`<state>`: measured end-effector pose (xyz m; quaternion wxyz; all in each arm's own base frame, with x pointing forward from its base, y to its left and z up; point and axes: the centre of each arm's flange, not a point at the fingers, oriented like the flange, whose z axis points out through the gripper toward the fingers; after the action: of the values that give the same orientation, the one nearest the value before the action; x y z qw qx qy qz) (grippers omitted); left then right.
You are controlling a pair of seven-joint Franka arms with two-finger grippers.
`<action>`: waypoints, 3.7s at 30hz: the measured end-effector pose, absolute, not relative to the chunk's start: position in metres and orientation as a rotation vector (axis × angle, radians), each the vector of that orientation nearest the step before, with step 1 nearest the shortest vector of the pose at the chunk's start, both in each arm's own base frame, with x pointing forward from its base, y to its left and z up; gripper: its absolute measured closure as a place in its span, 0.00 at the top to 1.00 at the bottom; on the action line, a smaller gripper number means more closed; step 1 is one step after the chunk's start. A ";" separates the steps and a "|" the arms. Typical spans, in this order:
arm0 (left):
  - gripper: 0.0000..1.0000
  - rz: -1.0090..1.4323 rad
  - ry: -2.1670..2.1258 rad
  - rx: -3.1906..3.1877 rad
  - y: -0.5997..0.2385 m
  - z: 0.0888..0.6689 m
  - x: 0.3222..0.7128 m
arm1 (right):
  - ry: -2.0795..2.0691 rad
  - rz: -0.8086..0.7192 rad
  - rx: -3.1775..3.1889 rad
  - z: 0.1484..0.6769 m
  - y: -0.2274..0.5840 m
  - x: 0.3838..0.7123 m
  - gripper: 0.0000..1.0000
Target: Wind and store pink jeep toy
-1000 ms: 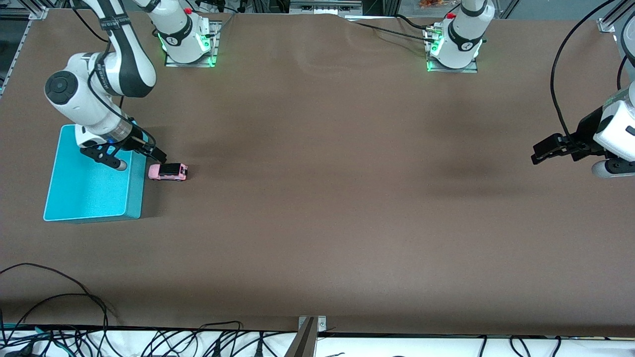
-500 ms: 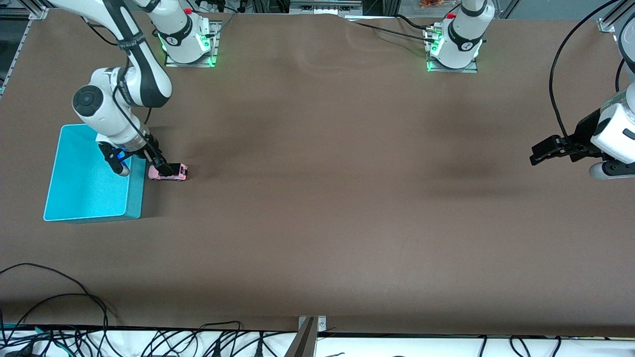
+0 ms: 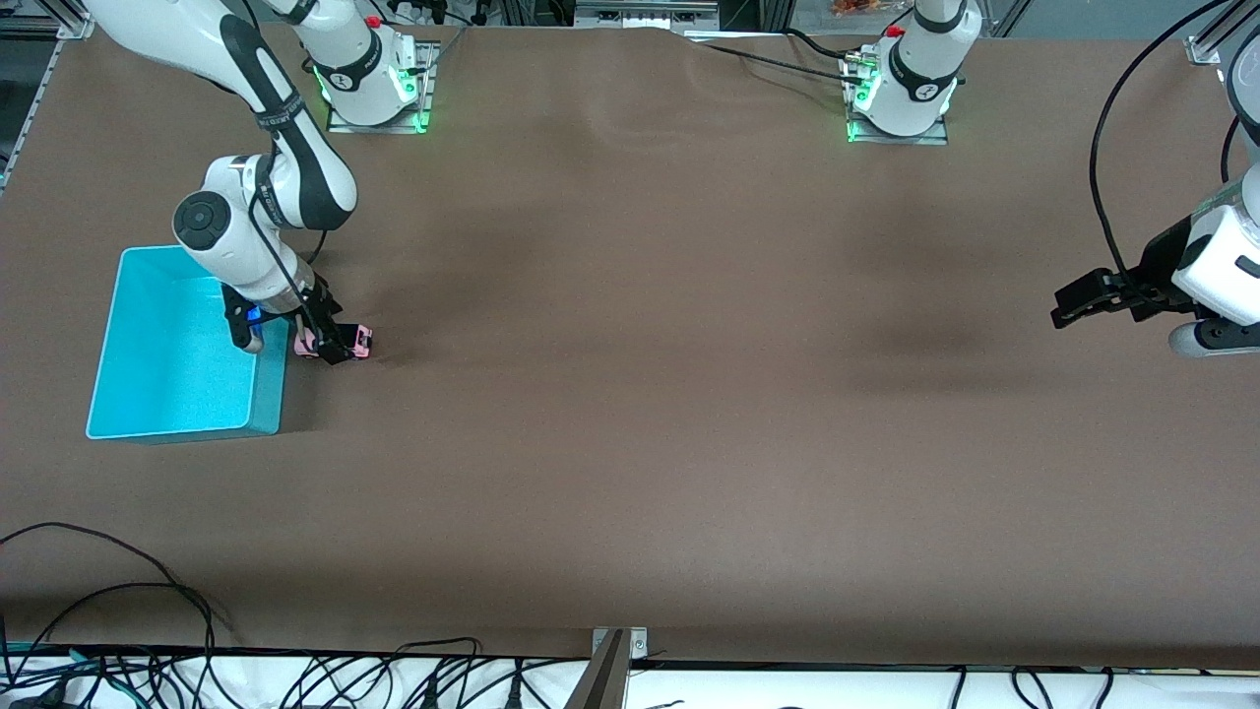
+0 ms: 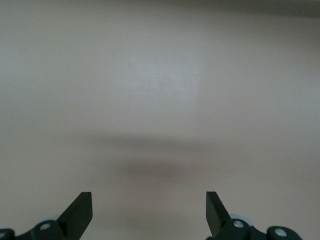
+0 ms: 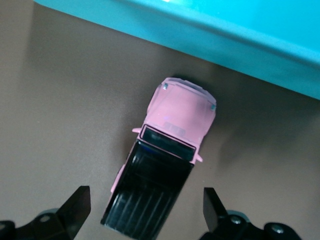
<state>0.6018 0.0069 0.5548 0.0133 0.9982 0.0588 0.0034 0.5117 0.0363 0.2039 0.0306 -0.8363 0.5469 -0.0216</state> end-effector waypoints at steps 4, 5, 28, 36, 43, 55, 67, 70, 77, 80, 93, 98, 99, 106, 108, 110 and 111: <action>1.00 0.010 0.183 3.110 0.007 0.555 0.602 | 1.700 -0.072 -2.563 0.201 0.036 0.513 1.00; 1.00 0.010 0.183 3.110 0.007 0.555 0.602 | 1.703 -0.072 -2.562 0.201 0.036 0.513 1.00; 1.00 0.008 0.183 3.110 0.007 0.554 0.602 | 1.672 -0.147 -2.536 0.225 0.037 0.531 0.55; 1.00 0.008 0.183 3.110 0.007 0.554 0.602 | 1.612 -0.176 -2.565 0.275 0.038 0.538 0.55; 1.00 0.008 0.183 3.110 0.007 0.554 0.602 | 1.534 -0.188 -2.615 0.319 0.038 0.534 0.55; 1.00 0.007 0.184 3.110 0.007 0.554 0.602 | 1.199 -0.190 -2.809 0.353 0.038 0.540 0.55; 1.00 0.007 0.184 3.110 0.007 0.554 0.602 | 0.739 -0.099 -3.029 0.353 -0.045 0.536 0.55; 1.00 0.007 0.184 3.110 0.007 0.554 0.602 | 0.613 -0.066 -3.079 0.351 -0.077 0.531 0.55; 1.00 0.007 0.184 3.110 0.007 0.553 0.602 | 0.318 0.041 -3.181 0.333 -0.137 0.515 0.55; 1.00 0.006 0.184 3.110 0.007 0.553 0.602 | 0.258 0.100 -3.204 0.317 -0.149 0.511 0.55; 1.00 0.006 0.184 3.110 0.007 0.553 0.603 | 0.199 0.303 -3.205 0.250 -0.150 0.505 0.55; 1.00 0.006 0.184 3.110 0.007 0.553 0.603 | 0.218 0.297 -3.216 0.228 -0.162 0.504 0.55; 1.00 0.006 0.184 3.110 0.007 0.553 0.603 | 0.225 0.290 -3.219 0.224 -0.165 0.504 0.55; 1.00 0.003 0.184 3.110 0.007 0.552 0.603 | 0.284 0.256 -3.229 0.202 -0.191 0.498 0.55; 1.00 0.002 0.184 3.110 0.007 0.551 0.603 | 0.289 0.257 -3.229 0.200 -0.192 0.498 0.55; 1.00 0.001 0.184 3.110 0.007 0.551 0.603 | 0.288 0.257 -3.229 0.201 -0.192 0.498 0.55; 1.00 0.001 0.184 3.110 0.007 0.551 0.603 | 0.287 0.258 -3.228 0.201 -0.192 0.498 0.55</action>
<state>0.6032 0.0072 0.5509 0.0129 0.9982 0.0591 0.0002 0.4981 -0.1920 0.2007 -0.0549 -0.9914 0.0883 0.0792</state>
